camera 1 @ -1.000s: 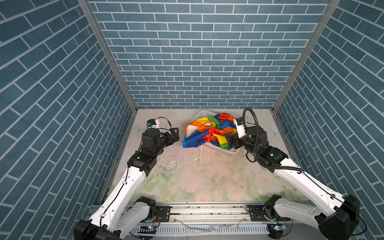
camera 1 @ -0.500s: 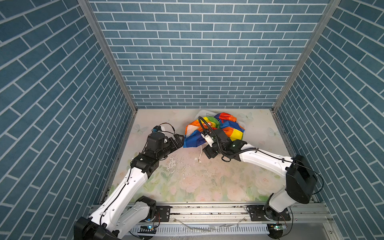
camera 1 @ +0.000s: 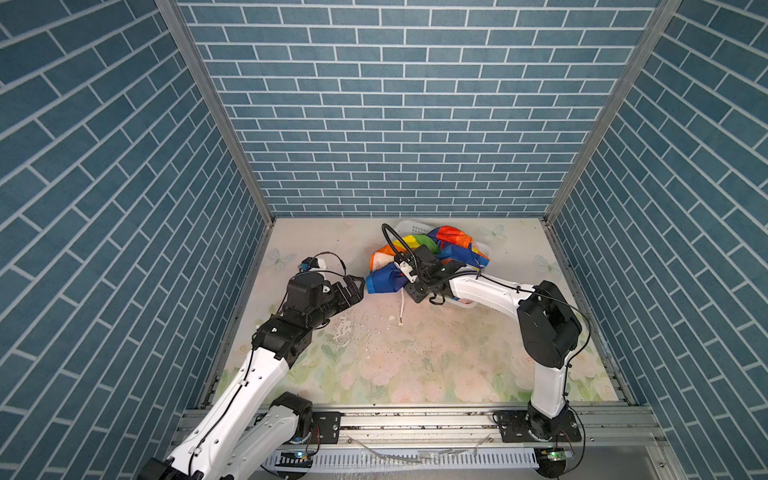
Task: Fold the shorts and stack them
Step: 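Grasp the rainbow shorts in the basket with the right gripper while the left arm advances, then lift the rainbow shorts out of the basket with the right gripper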
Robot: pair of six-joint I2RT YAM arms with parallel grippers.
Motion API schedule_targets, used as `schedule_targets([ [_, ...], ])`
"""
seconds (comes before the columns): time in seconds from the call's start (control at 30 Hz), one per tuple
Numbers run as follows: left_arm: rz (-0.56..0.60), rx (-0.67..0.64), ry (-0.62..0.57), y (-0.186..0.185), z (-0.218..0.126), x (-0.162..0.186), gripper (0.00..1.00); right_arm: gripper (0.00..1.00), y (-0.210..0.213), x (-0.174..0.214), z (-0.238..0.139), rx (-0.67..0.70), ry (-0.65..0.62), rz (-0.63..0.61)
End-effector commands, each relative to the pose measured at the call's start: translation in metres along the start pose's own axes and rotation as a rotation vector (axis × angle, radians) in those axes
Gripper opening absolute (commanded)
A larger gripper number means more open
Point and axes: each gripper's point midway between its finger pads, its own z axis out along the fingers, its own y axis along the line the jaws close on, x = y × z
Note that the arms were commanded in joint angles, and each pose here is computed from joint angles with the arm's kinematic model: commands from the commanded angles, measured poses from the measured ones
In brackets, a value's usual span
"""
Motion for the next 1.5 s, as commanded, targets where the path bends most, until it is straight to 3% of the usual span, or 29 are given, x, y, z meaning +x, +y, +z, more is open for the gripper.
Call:
schedule_targets([
  [0.0,0.003,0.049,-0.004,-0.014,0.003,-0.005,1.00,0.25,-0.017,0.022,0.010,0.025,0.094,0.000],
  [0.2,0.068,0.081,0.051,-0.048,0.029,-0.002,1.00,0.07,-0.102,0.025,0.002,0.129,0.044,0.183],
  [0.33,0.105,0.100,0.093,-0.068,0.050,0.013,1.00,0.01,-0.161,0.038,-0.002,0.197,0.055,0.214],
  [0.53,0.168,0.108,0.140,-0.091,0.076,0.035,0.99,0.00,-0.260,0.066,-0.016,0.277,0.046,0.431],
  [0.77,0.221,0.109,0.193,-0.113,0.104,0.052,1.00,0.00,-0.300,0.073,-0.008,0.306,0.055,0.561],
  [0.87,0.280,0.110,0.222,-0.127,0.108,0.060,0.99,0.13,-0.298,0.066,-0.009,0.274,0.029,0.572],
  [0.97,0.357,0.089,0.201,-0.134,0.107,0.063,1.00,0.39,-0.294,0.053,-0.029,0.263,-0.038,0.585],
  [1.03,0.401,0.073,0.174,-0.136,0.106,0.065,1.00,0.60,-0.290,0.037,-0.060,0.259,-0.122,0.601],
  [1.2,0.462,0.027,0.118,-0.135,0.098,0.058,1.00,0.92,-0.267,0.022,-0.146,0.252,-0.280,0.632],
  [1.3,0.489,0.009,0.119,-0.134,0.092,0.055,1.00,0.98,-0.262,0.044,-0.185,0.317,-0.312,0.685],
  [1.47,0.500,0.028,0.128,-0.135,0.081,0.057,1.00,0.99,-0.286,0.123,-0.218,0.477,-0.307,0.932],
])
